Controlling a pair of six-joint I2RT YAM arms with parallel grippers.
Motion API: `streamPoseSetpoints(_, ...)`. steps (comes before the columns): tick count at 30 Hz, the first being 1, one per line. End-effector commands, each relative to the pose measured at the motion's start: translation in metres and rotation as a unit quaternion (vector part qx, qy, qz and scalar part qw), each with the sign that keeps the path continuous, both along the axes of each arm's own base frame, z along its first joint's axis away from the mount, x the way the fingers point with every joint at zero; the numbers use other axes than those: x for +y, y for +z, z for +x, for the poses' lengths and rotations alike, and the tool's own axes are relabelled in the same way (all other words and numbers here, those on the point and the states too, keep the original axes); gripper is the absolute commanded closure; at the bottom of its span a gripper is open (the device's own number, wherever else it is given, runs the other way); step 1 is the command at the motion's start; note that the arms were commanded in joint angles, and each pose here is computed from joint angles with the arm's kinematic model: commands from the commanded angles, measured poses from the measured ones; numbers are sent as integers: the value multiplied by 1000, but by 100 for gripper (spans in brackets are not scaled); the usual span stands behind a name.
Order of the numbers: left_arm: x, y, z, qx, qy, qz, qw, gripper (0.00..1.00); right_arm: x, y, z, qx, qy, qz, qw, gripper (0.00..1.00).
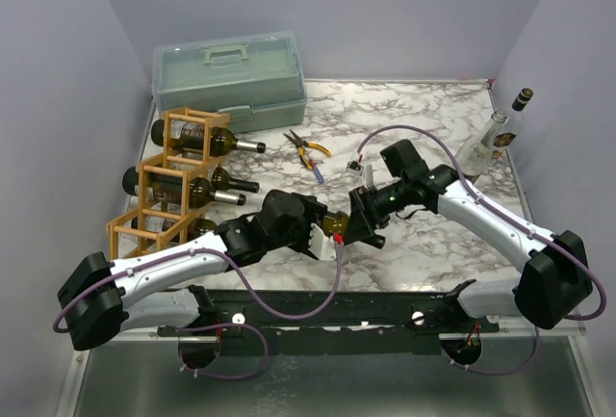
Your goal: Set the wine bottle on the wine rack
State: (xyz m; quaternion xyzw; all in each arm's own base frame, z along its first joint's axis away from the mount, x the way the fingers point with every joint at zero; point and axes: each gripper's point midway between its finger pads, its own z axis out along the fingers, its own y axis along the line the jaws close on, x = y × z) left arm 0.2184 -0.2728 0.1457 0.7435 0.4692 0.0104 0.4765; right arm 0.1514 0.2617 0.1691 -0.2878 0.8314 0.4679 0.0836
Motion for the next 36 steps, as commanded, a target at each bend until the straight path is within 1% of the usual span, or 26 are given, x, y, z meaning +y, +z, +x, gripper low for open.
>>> streamPoseSetpoints(1,-19,31,-8,-35,-37,-45,998,100,5,3,-15,3,22,19,1000,40)
streamPoseSetpoints(4,-20,33,-9,-37,-39,-45,998,100,5,5,-13,-3,23,15,1000,50)
streamPoseSetpoints(8,-20,33,-9,-37,-39,-46,998,100,4,0,-13,-8,22,9,1000,50)
streamPoseSetpoints(9,-20,34,-9,-37,-38,-48,997,100,3,-1,-11,-16,19,1,1000,54)
streamPoseSetpoints(10,-20,35,-9,-38,-37,-52,997,100,2,-1,-8,-23,15,-5,1000,58)
streamPoseSetpoints(14,-18,40,-2,-53,-20,-60,997,100,2,-3,0,-45,-5,-9,999,86)
streamPoseSetpoints(15,-18,43,-1,-55,-16,-66,996,100,2,-4,4,-50,-12,-13,999,99)
streamPoseSetpoints(16,-18,44,-1,-54,-12,-72,996,97,2,-5,7,-54,-21,-18,998,99)
streamPoseSetpoints(17,-19,48,1,-60,-6,-84,995,85,3,-6,9,-51,-33,-17,998,100)
streamPoseSetpoints(19,-20,50,2,-62,-2,-95,994,53,6,-7,15,-58,-58,-6,997,99)
streamPoseSetpoints(21,-21,52,1,-54,-1,-103,993,32,7,-4,23,-79,-86,6,993,100)
streamPoseSetpoints(22,-22,53,0,-50,0,-108,993,19,6,-3,26,-87,-98,8,991,100)
streamPoseSetpoints(23,-23,53,-1,-47,-2,-110,993,9,7,-2,27,-92,-105,13,990,99)
streamPoseSetpoints(24,-23,53,-2,-45,-4,-112,993,2,6,-1,28,-96,-107,17,989,100)
streamPoseSetpoints(29,-23,54,-7,-39,-15,-118,992,1,5,-3,29,-108,-105,15,988,100)
streamPoseSetpoints(36,-26,58,-17,-26,-36,-127,991,1,-8,0,48,-129,-159,-3,979,100)
